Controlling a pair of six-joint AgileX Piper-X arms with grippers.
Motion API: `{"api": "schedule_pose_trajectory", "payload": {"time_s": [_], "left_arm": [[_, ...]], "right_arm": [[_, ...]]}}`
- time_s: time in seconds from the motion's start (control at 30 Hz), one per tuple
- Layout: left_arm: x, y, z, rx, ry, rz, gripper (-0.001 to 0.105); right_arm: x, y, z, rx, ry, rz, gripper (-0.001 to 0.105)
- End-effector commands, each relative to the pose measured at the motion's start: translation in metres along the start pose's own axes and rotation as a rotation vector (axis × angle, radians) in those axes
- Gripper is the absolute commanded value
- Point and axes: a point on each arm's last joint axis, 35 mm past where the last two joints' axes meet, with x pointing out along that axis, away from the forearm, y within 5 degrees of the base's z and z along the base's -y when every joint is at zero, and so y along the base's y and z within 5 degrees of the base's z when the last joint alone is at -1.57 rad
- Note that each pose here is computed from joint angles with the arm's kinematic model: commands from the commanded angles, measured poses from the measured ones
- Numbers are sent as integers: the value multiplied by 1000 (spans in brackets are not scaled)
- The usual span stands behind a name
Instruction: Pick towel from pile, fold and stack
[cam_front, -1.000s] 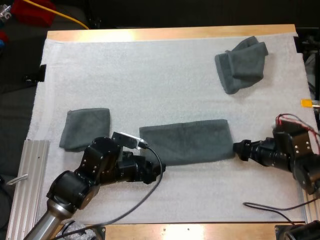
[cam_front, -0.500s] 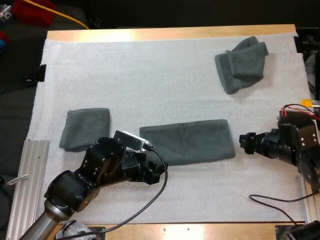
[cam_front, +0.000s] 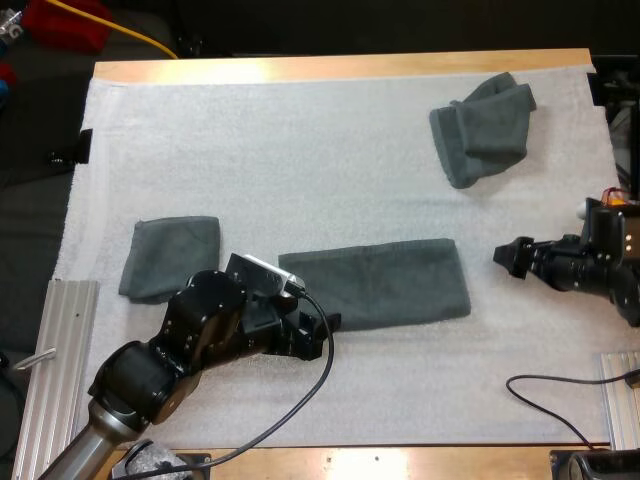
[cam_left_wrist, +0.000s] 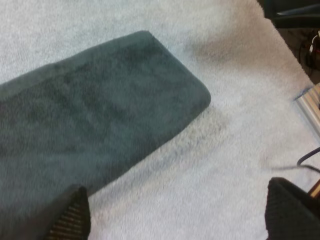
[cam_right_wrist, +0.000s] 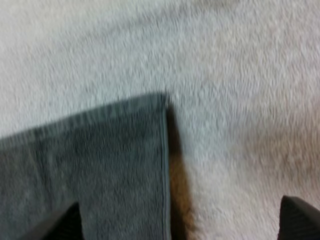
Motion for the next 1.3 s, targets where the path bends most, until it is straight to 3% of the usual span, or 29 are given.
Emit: {"api": "schedule_pose_trajectory", "payload": {"time_s": [0.0, 0.3, 0.57, 0.93, 1.27], "left_arm": [[-4, -4, 3, 9, -33, -10, 70], [-3, -3, 2, 4, -21, -2, 70], [-3, -1, -1, -7, 6, 16, 70], [-3, -1, -1, -7, 6, 16, 70], [-3, -1, -2, -7, 16, 2, 70]], "right_arm": [[2, -2, 4, -20, -10, 36, 75], [46, -20, 0, -45, 121, 61, 75], [87, -30, -10, 27, 216, 250, 75], [113, -30, -12, 143, 238, 354, 75], [136, -14, -11, 195, 259, 336, 75]]}}
